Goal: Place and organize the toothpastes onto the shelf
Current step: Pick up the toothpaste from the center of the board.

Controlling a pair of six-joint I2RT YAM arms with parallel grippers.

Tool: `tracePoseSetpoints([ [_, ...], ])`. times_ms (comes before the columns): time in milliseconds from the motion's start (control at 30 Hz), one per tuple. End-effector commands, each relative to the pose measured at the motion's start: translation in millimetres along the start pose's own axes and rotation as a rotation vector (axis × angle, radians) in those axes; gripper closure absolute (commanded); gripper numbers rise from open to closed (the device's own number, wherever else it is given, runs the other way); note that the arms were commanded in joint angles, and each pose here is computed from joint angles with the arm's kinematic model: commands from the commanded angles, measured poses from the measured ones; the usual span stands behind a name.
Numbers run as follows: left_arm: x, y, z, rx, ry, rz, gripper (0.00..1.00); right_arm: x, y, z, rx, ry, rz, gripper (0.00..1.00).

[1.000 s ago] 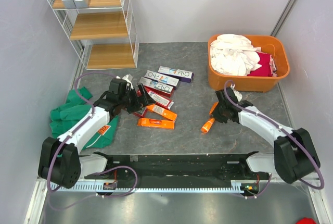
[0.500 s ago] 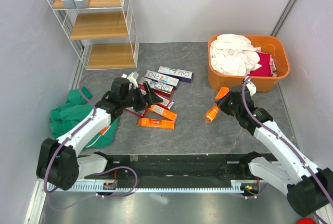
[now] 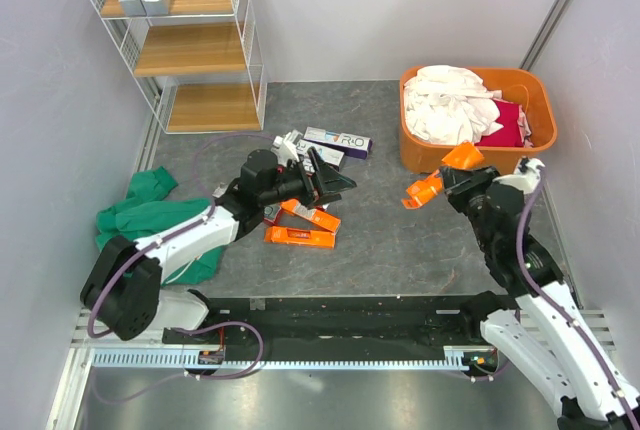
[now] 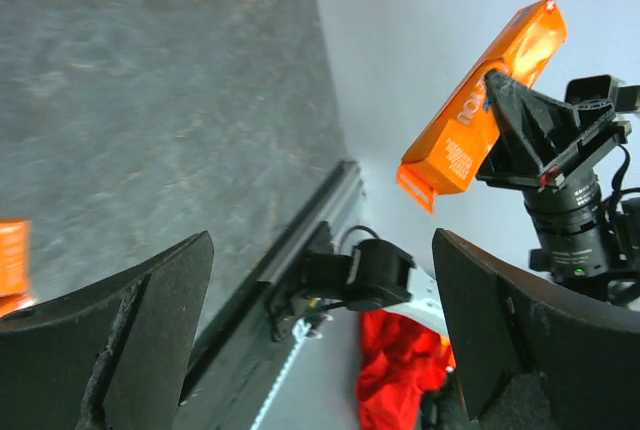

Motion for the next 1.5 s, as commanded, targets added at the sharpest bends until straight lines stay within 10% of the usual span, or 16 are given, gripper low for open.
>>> tracePoseSetpoints([
  [0,-15.0,15.5,-44.2,0.044,-0.225,-0.059,0.02,12.9,26.7,26.3,-0.179,0.153,-0.154,0.84],
  [467,-66.1,3.0,-115.6,0.158,-0.61,0.002,0.09,25.4,35.4,31.9,-0.28,0.243,-0.194,0.84],
  [1467,-126.5,-36.1,-146.1,0.238,-0.622,0.278,0.3,31.2,43.5,34.8,-0.275,0.268,-0.238,0.81],
])
Point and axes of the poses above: each gripper's point midway between its finger pads, its own x axis back along the fingers, its own z axis along the line the jaws close on, y = z × x, the point moved 6 cm from there along x, back along the fingers, and after that the axes turned 11 degrees about -x, right-handed, at the moved point
